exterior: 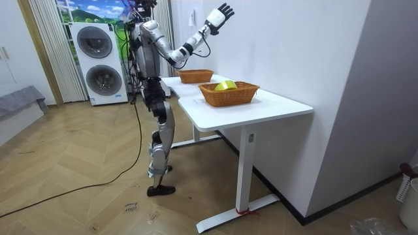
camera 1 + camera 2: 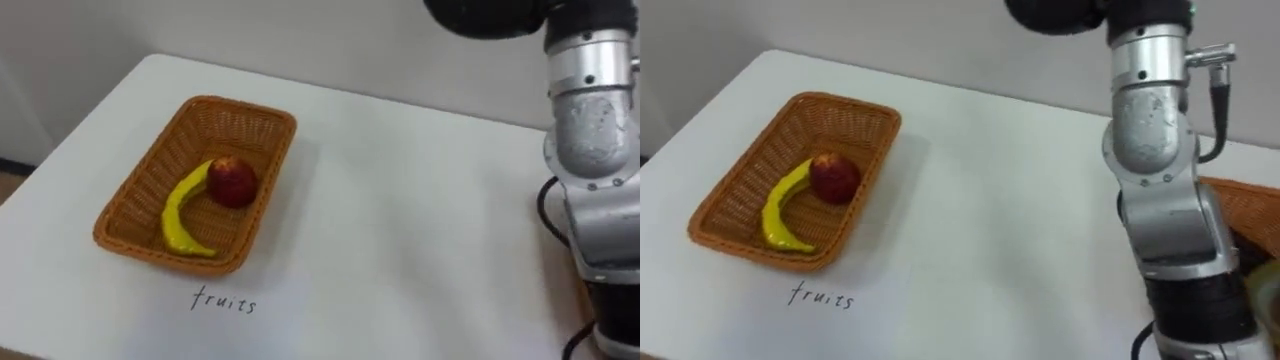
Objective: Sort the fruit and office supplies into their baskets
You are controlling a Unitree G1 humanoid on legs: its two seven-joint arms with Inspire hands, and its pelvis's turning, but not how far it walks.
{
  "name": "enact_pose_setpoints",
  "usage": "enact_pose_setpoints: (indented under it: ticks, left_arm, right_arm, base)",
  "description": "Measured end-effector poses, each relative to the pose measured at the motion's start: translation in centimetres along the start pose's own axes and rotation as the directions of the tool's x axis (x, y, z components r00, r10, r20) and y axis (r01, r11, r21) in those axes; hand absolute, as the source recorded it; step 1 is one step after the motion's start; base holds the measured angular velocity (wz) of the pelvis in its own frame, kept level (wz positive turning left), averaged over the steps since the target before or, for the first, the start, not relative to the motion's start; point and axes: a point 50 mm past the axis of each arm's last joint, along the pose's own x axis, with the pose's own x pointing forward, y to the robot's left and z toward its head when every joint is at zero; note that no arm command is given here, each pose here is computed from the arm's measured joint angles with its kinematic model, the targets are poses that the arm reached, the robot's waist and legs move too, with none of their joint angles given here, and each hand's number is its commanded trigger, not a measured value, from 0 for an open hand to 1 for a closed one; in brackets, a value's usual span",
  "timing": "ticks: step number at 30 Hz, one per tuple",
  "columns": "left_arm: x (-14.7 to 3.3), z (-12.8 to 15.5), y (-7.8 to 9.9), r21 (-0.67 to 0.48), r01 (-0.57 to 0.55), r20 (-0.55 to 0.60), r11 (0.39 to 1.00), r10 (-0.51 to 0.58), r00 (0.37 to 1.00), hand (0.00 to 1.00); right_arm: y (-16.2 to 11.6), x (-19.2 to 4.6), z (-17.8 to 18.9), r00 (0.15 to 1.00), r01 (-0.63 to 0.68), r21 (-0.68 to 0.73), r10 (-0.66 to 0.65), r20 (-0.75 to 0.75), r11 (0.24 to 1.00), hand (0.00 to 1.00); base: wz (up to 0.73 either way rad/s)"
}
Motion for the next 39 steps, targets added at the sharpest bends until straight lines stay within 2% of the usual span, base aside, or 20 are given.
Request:
enact_pose_setpoints:
  ticks: [5, 8, 12, 16, 24, 26, 28, 29, 31, 32, 34, 35, 37, 38, 39]
  left_arm:
    - [0.0, 0.1, 0.1, -0.026, -0.005, 0.018, 1.000, 0.006, 1.000, 0.00]
    - [0.0, 0.1, 0.0, -0.023, -0.001, 0.024, 1.000, 0.001, 1.000, 0.00]
    - [0.1, -0.3, 0.2, -0.043, -0.022, 0.016, 0.999, 0.022, 1.000, 0.00]
    - [-0.1, -1.3, 0.3, -0.034, -0.027, -0.006, 0.999, 0.026, 1.000, 0.00]
    - [0.1, -1.2, 0.8, -0.051, -0.052, -0.004, 0.997, 0.051, 0.999, 0.00]
    - [0.0, -0.9, 0.8, -0.051, -0.058, 0.009, 0.997, 0.059, 0.998, 0.00]
    - [0.0, -0.9, 0.7, -0.061, -0.069, 0.008, 0.996, 0.069, 0.998, 0.00]
    - [0.0, -0.9, 0.7, -0.071, -0.068, 0.005, 0.995, 0.069, 0.998, 0.00]
    - [-0.1, -0.8, 0.5, -0.106, -0.065, 0.000, 0.992, 0.065, 0.998, 0.00]
    - [-0.1, -0.9, 0.5, -0.109, -0.064, -0.004, 0.992, 0.064, 0.998, 0.00]
    - [-0.3, -1.3, 0.1, -0.115, -0.049, -0.021, 0.992, 0.047, 0.999, 0.00]
    - [-0.3, -1.3, 0.0, -0.118, -0.043, -0.020, 0.992, 0.041, 0.999, 0.00]
    - [-0.3, -1.0, -0.3, -0.123, -0.021, -0.014, 0.992, 0.020, 1.000, 0.00]
    - [-0.4, -1.1, -0.4, -0.123, -0.012, -0.015, 0.992, 0.010, 1.000, 0.00]
    - [-0.4, -1.2, -0.6, -0.126, 0.001, -0.017, 0.992, -0.003, 1.000, 0.00]
  right_arm:
    - [-5.9, -0.1, -0.2, 0.961, 0.276, -0.011, -0.276, 0.022, 0.961, 0.00]
    - [-7.7, -0.9, -0.5, 0.931, 0.366, -0.023, -0.365, 0.029, 0.930, 0.00]
    - [-10.4, -3.5, -2.7, 0.886, 0.454, -0.054, -0.457, -0.075, 0.889, 0.00]
    - [-13.6, -6.2, -4.5, 0.786, 0.588, -0.089, -0.594, -0.172, 0.804, 0.00]
    - [-16.8, -11.4, -7.7, 0.592, 0.709, -0.232, -0.741, -0.316, 0.666, 0.00]
    - [-17.7, -13.4, -8.8, 0.500, 0.746, -0.264, -0.776, -0.384, 0.611, 0.00]
    - [-18.2, -16.9, -10.2, 0.341, 0.800, -0.296, -0.801, -0.492, 0.522, 0.00]
    - [-18.2, -17.8, -10.6, 0.295, 0.813, -0.303, -0.801, -0.522, 0.497, 0.00]
    - [-17.9, -22.1, -13.1, 0.085, 0.817, -0.400, -0.773, -0.629, 0.415, 0.00]
    - [-17.6, -23.3, -13.6, 0.030, 0.817, -0.421, -0.757, -0.653, 0.395, 0.00]
    - [-16.5, -27.9, -15.0, -0.198, 0.806, -0.506, -0.666, -0.719, 0.307, 0.00]
    - [-16.2, -29.1, -15.3, -0.248, 0.792, -0.534, -0.645, -0.723, 0.295, 0.00]
    - [-14.4, -33.9, -15.9, -0.429, 0.703, -0.656, -0.571, -0.700, 0.275, 0.00]
    - [-13.9, -34.9, -15.9, -0.465, 0.682, -0.679, -0.554, -0.691, 0.274, 0.00]
    - [-13.3, -37.0, -15.8, -0.526, 0.634, -0.720, -0.525, -0.669, 0.282, 0.00]
  base:
    - [-0.23]
    - [-0.27]
    - [-0.37]
    - [-0.36]
    - [-0.16]
    - [-0.02]
    - [0.00]
    - [0.00]
    - [0.00]
    - [0.00]
    - [0.02]
    - [0.09]
    - [0.11]
    - [0.06]
    - [0.10]
